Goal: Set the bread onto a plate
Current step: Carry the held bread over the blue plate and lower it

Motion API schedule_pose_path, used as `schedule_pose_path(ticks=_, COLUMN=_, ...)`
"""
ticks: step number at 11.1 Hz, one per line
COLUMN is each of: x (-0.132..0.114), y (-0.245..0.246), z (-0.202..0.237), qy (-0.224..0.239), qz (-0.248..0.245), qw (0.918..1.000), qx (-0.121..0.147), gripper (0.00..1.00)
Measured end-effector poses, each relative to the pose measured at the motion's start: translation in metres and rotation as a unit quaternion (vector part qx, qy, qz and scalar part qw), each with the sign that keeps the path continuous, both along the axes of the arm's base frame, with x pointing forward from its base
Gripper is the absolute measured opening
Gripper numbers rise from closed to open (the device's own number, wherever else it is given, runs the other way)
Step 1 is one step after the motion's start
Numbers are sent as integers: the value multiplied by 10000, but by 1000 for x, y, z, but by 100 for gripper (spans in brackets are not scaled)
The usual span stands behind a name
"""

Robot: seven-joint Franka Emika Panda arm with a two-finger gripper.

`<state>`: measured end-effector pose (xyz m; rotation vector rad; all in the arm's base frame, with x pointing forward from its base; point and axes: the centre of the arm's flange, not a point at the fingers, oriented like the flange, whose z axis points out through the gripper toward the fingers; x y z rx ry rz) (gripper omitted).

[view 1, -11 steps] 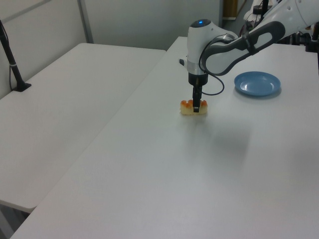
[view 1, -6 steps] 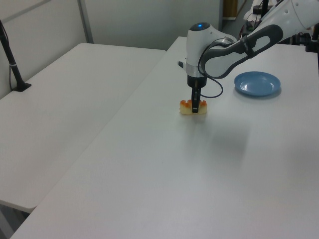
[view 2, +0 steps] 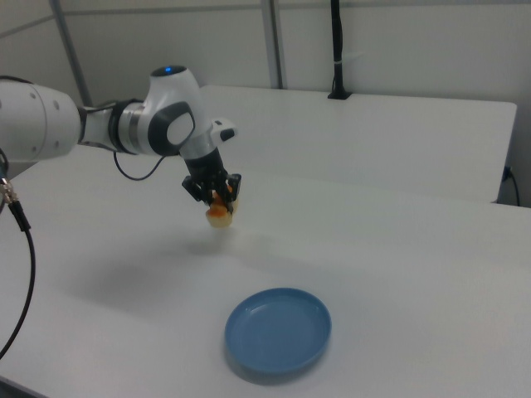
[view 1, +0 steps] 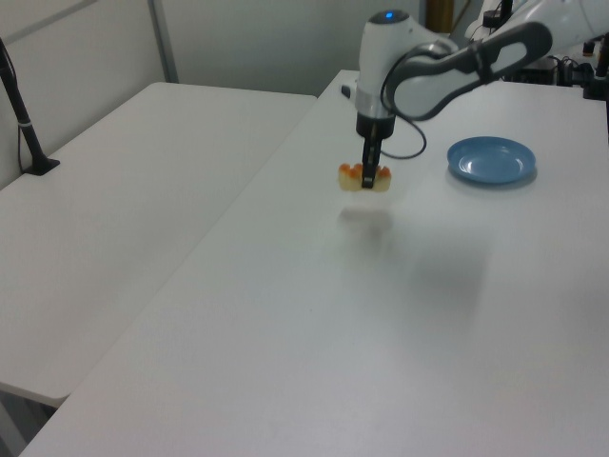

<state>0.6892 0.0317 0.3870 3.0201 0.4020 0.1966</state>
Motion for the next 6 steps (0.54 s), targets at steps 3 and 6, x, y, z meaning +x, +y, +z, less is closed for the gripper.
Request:
schedule_pose_path(ticks=3, x=-26, y=-47, z=66, qy=201, qz=-160, qw=9996, qx=119, gripper=39)
schedule_pose_path(ticks=6, x=-58, y=-93, z=105, qy=374, qz=-483, qw=9978, qx=264, gripper=40)
